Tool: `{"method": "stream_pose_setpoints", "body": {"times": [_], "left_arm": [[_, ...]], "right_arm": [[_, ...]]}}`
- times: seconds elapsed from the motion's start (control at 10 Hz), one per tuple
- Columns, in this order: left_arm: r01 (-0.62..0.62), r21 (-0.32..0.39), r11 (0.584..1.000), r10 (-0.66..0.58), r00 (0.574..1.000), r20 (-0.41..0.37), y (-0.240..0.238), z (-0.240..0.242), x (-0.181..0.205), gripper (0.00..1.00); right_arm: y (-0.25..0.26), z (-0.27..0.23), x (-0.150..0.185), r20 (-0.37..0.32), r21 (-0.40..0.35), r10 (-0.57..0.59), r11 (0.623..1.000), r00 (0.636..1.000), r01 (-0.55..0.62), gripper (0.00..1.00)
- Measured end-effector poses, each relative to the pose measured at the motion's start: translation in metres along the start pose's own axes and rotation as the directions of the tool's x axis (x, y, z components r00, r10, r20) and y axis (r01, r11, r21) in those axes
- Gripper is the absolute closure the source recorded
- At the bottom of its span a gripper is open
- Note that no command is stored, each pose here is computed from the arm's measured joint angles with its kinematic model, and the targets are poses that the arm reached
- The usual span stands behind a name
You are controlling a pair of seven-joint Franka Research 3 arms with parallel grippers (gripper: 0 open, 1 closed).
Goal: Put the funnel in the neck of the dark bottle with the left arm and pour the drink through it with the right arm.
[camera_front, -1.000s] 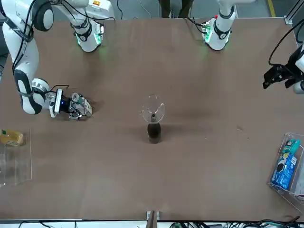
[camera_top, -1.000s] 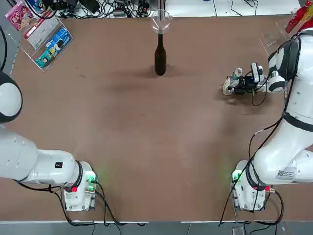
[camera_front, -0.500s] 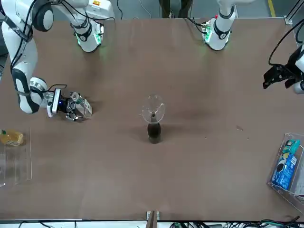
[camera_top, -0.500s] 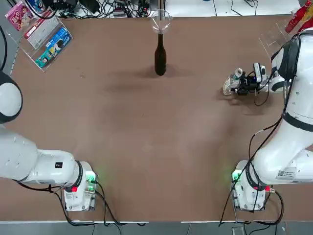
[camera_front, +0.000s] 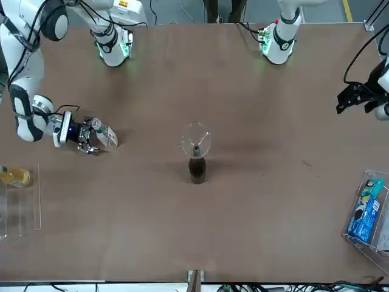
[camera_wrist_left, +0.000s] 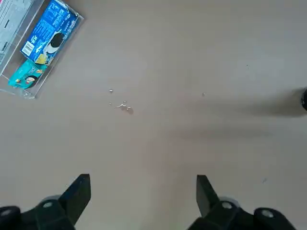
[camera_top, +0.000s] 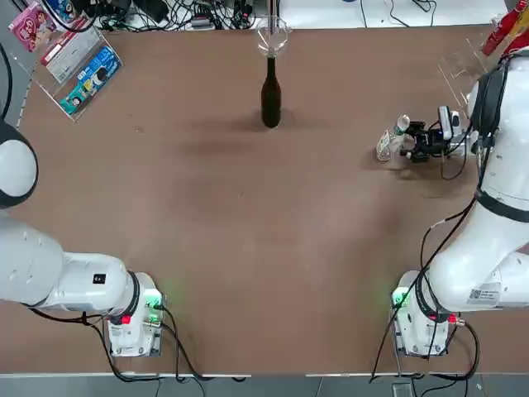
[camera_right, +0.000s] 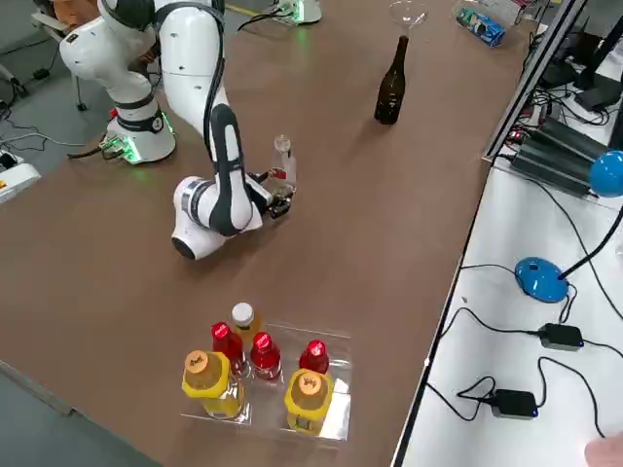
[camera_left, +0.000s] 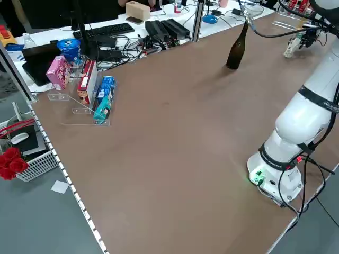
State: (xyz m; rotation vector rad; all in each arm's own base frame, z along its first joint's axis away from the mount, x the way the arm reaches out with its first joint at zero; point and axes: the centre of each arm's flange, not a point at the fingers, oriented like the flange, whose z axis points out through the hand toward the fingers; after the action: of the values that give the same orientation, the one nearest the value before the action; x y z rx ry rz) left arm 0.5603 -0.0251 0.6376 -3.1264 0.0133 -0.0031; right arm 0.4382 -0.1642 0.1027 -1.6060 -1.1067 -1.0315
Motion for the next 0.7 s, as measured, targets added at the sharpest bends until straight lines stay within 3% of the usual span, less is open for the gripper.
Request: {"method": "stream_pose_setpoints", "body": {"times": [0.4, 0.7], "left_arm": [[-0.001, 0.000, 1.000, 0.001, 1.000, 0.000, 0.000, 0.000, 0.000, 0.03], [-0.001, 0.000, 1.000, 0.001, 1.000, -0.001, 0.000, 0.000, 0.000, 0.03]], "right_arm": [[0.009, -0.031, 0.029, 0.079, 0.021, 0.115, 0.993, 0.990, -0.117, 0.00], [0.035, -0.049, 0.083, 0.170, 0.020, 0.195, 0.979, 0.966, -0.201, 0.00]]}}
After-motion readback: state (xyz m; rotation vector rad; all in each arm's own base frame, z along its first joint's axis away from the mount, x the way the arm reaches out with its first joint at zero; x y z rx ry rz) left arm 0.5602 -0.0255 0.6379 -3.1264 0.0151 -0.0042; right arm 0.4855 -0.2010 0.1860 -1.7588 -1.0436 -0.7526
